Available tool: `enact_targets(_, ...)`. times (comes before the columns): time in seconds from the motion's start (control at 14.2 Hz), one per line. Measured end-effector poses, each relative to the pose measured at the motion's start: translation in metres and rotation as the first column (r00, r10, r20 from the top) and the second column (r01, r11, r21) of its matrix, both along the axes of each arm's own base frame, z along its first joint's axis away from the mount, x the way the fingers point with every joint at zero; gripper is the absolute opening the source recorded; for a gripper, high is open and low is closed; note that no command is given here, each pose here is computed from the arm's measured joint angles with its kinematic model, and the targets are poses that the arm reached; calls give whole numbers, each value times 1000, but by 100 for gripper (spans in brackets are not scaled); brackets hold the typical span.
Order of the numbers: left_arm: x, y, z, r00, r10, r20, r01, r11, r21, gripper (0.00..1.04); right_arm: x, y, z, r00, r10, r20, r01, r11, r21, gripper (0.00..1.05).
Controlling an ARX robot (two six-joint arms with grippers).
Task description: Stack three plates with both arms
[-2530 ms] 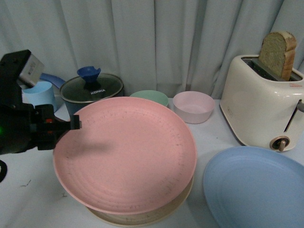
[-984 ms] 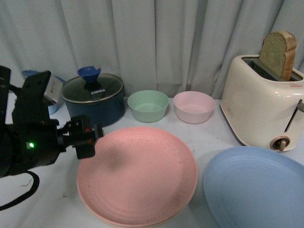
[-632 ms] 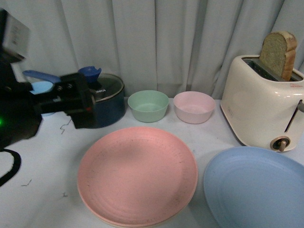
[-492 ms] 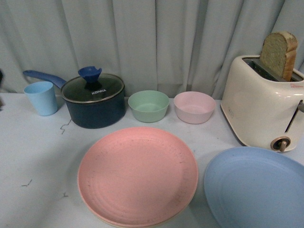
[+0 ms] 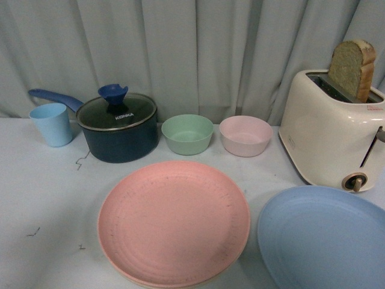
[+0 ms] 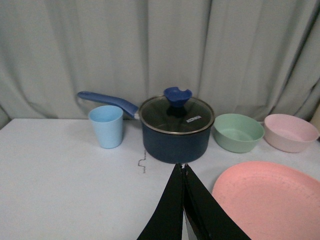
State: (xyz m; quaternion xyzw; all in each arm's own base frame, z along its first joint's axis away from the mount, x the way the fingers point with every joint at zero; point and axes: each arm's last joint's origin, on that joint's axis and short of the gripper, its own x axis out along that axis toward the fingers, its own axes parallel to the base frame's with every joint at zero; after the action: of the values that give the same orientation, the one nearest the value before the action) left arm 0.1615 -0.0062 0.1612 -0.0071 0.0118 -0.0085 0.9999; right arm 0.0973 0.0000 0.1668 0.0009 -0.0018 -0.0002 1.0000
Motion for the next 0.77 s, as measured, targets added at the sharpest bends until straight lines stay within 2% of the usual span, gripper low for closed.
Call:
enact_targets(0.14,-10,7,3,999,29,14,-29,1000,0,2,0,0,0,1000,0,0,0,1000,0,98)
enact_targets(0.77,-39,6,8,999,19,31,-19,1000,0,2,0,0,0,1000,0,0,0,1000,0,98)
